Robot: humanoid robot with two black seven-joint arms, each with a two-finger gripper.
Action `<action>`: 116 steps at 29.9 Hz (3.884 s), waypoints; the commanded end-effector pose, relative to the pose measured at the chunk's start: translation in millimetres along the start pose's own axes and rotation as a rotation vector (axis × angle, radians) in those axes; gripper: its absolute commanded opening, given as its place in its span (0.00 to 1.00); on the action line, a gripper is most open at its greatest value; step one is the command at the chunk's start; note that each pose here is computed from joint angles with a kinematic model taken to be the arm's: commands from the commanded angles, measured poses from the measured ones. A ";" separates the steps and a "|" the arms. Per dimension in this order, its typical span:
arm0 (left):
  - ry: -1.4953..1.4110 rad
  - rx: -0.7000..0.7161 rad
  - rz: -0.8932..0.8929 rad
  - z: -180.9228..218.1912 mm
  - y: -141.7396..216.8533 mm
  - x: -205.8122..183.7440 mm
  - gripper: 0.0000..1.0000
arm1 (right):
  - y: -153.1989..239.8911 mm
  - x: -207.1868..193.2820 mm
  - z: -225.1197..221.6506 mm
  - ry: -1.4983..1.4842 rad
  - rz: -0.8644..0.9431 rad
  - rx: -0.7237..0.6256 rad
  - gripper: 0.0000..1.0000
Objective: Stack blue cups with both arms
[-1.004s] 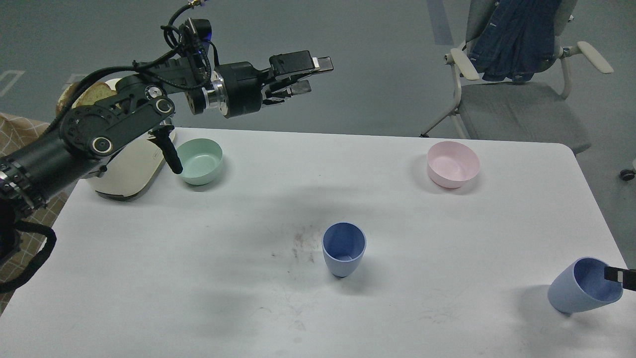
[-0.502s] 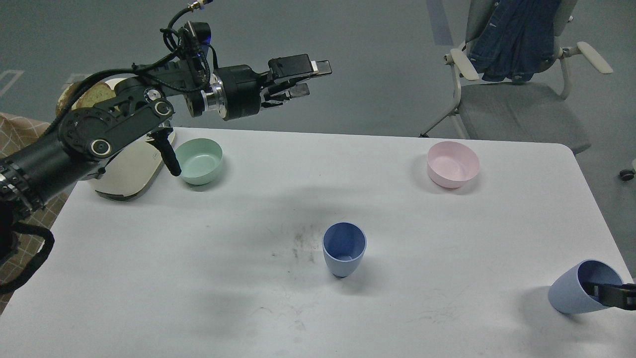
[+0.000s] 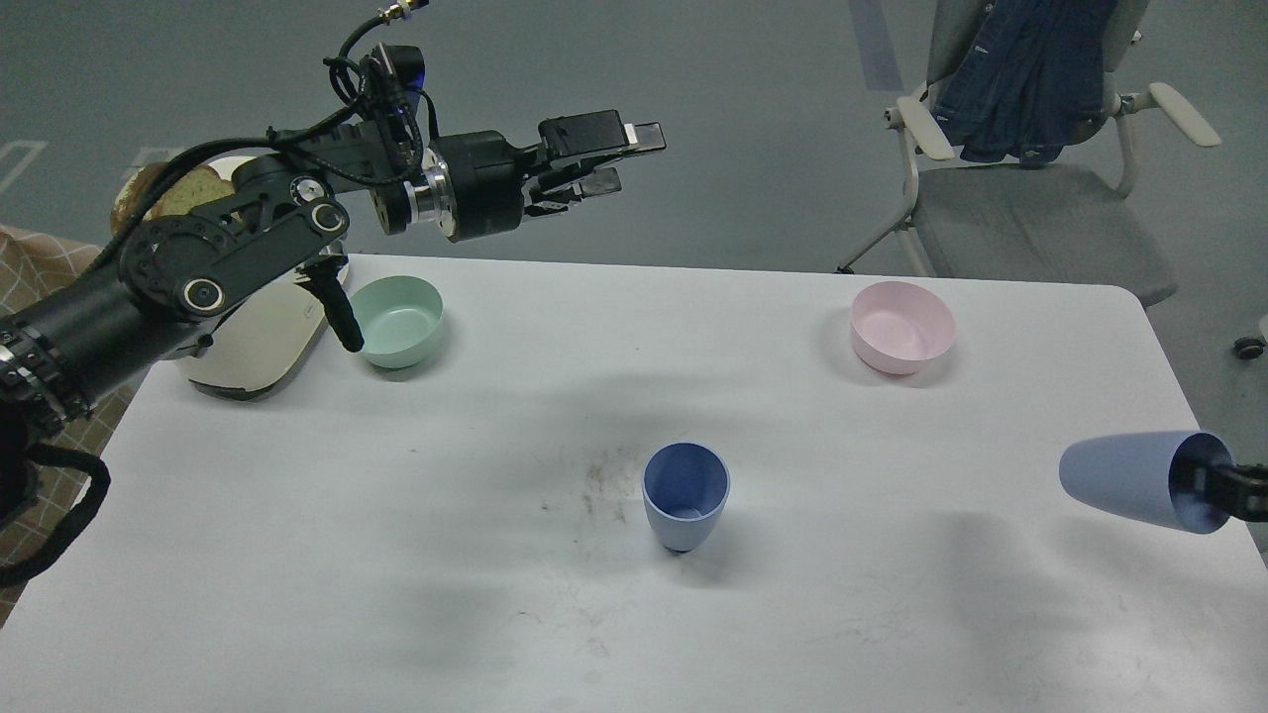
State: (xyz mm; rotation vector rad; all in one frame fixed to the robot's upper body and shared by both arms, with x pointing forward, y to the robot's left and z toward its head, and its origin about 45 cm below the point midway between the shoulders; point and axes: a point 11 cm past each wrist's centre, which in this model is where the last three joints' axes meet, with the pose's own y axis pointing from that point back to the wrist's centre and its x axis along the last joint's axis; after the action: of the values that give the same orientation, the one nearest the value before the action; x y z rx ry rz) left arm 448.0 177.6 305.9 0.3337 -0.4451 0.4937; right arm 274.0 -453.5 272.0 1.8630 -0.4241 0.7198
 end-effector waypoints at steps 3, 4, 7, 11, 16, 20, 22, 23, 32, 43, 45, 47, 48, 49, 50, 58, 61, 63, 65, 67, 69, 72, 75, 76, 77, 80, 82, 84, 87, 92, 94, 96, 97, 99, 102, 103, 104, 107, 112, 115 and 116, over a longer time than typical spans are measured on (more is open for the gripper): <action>0.000 0.004 0.000 -0.5 -0.2 -0.1 0.94 | -26.3 73.2 -48.6 0.139 0.036 0.115 0.00; -0.002 0.006 -0.001 -0.4 -0.3 0.0 0.94 | -35.5 90.0 -60.9 0.172 0.044 0.139 0.00; -0.001 0.007 -0.002 -0.3 -0.9 -0.5 0.94 | -54.7 116.5 -84.2 0.223 0.024 0.175 0.00; -0.003 0.013 -0.001 -1.3 -0.1 0.2 0.94 | -87.1 136.8 -130.0 0.352 -0.073 0.215 0.00; -0.002 0.017 0.003 -2.7 1.0 1.5 0.94 | -114.4 144.8 -198.0 0.549 -0.223 0.241 0.00; -0.002 0.024 0.007 -4.6 2.7 2.9 0.94 | -134.0 140.9 -259.2 0.676 -0.295 0.305 0.00; -0.002 0.023 0.008 -4.3 2.7 3.2 0.94 | -137.0 139.5 -272.1 0.711 -0.310 0.314 0.00; -0.003 0.022 0.009 -3.6 2.6 3.7 0.94 | -140.7 135.6 -281.2 0.745 -0.332 0.317 0.00; -0.002 0.023 0.008 -4.3 2.7 3.2 0.94 | -160.8 108.3 -303.3 0.849 -0.446 0.315 0.00; -0.004 0.025 0.012 -5.0 5.0 4.9 0.94 | -166.9 97.8 -318.5 0.842 -0.469 0.348 0.00; -0.004 0.027 0.013 -5.1 5.0 4.9 0.94 | -169.5 95.7 -324.4 0.843 -0.472 0.357 0.00; -0.004 0.025 0.013 -5.0 5.0 4.9 0.94 | -170.5 93.7 -327.2 0.847 -0.477 0.361 0.00; -0.005 0.027 0.013 -5.3 5.5 5.3 0.94 | -171.2 92.2 -328.3 0.850 -0.483 0.362 0.00; -0.006 0.028 0.014 -5.5 6.1 5.7 0.94 | -171.8 91.0 -326.8 0.855 -0.490 0.355 0.00; -0.005 0.027 0.015 -5.4 6.1 5.8 0.94 | -171.8 90.9 -326.2 0.855 -0.491 0.354 0.00; -0.005 0.029 0.016 -5.6 6.7 6.2 0.94 | -174.4 86.0 -313.1 0.858 -0.523 0.317 0.00; -0.006 0.031 0.018 -6.1 7.8 7.1 0.94 | -174.8 86.3 -313.1 0.858 -0.519 0.319 0.00; -0.006 0.030 0.019 -5.8 7.9 7.4 0.94 | -174.6 86.2 -313.0 0.856 -0.518 0.321 0.07; -0.006 0.030 0.019 -5.8 7.9 7.4 0.94 | -174.9 86.4 -313.5 0.857 -0.516 0.321 0.14; -0.006 0.031 0.020 -6.0 8.5 7.8 0.94 | -175.1 86.1 -314.0 0.857 -0.517 0.322 0.22; -0.006 0.030 0.019 -5.6 8.3 7.6 0.94 | -175.1 85.1 -315.1 0.837 -0.516 0.330 0.31; -0.007 0.031 0.020 -5.8 8.8 8.0 0.94 | -175.4 84.5 -316.7 0.827 -0.517 0.334 0.38; -0.009 0.031 0.021 -5.4 9.3 8.8 0.94 | -175.4 84.5 -316.8 0.826 -0.516 0.335 0.41; -0.009 0.031 0.021 -5.4 9.3 8.8 0.94 | -175.4 84.5 -316.8 0.826 -0.516 0.335 0.41; -0.009 0.031 0.021 -5.4 9.3 8.8 0.94 | -175.3 85.4 -316.4 0.825 -0.513 0.334 0.41; -0.007 0.032 0.021 -6.0 9.4 8.4 0.94 | -175.4 90.0 -315.8 0.811 -0.498 0.331 0.49; -0.007 0.032 0.021 -6.0 9.4 8.4 0.94 | -176.3 99.4 -317.1 0.772 -0.459 0.334 0.54; -0.007 0.033 0.022 -6.4 9.6 8.7 0.94 | -174.4 110.5 -316.5 0.719 -0.420 0.337 0.63; -0.006 0.031 0.023 -6.0 9.7 9.1 0.94 | -168.3 135.0 -310.6 0.630 -0.336 0.337 0.71; 0.011 0.016 0.050 -4.8 13.9 16.0 0.94 | -143.2 199.8 -282.4 0.324 -0.062 0.390 0.86; 0.052 -0.008 0.085 -3.9 14.8 22.7 0.95 | -135.3 215.5 -263.8 0.181 0.025 0.419 0.88; 0.147 -0.054 0.145 -5.1 18.0 30.7 0.98 | -124.1 229.9 -237.8 0.021 0.125 0.453 0.90; 0.209 -0.085 0.205 -7.4 23.1 38.3 0.98 | -121.4 231.7 -217.6 -0.084 0.176 0.472 0.93; 0.277 -0.116 0.266 -9.9 25.3 42.8 0.98 | -118.0 234.4 -201.0 -0.185 0.233 0.501 0.93; 0.401 -0.173 0.361 -13.5 22.1 44.7 0.98 | -115.6 227.5 -160.4 -0.437 0.355 0.578 0.94; 0.434 -0.180 0.385 -17.6 21.4 42.7 0.98 | -116.8 222.0 -148.2 -0.533 0.396 0.614 0.94; 0.447 -0.183 0.396 -19.2 20.9 41.9 0.98 | -117.3 218.9 -142.2 -0.583 0.417 0.633 0.94; 0.499 -0.189 0.416 -27.1 22.7 37.6 0.98 | -119.9 207.5 -120.8 -0.787 0.506 0.714 0.94; 0.665 -0.238 0.493 -54.5 33.5 24.0 0.98 | -138.6 176.5 -90.0 -1.031 0.599 0.764 0.96; 0.763 -0.210 0.482 -74.0 26.0 9.3 0.98 | -165.2 156.1 -90.8 -1.149 0.609 0.786 0.96; 0.776 -0.201 0.478 -78.3 25.6 6.1 0.98 | -169.1 152.4 -91.0 -1.163 0.608 0.785 0.96</action>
State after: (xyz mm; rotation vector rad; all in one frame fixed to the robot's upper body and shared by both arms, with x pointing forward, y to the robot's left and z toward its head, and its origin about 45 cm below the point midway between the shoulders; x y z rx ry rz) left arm 467.3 234.6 268.3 -0.1878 0.1175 0.9794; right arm 465.0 -304.0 303.1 2.8181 -1.6155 0.1620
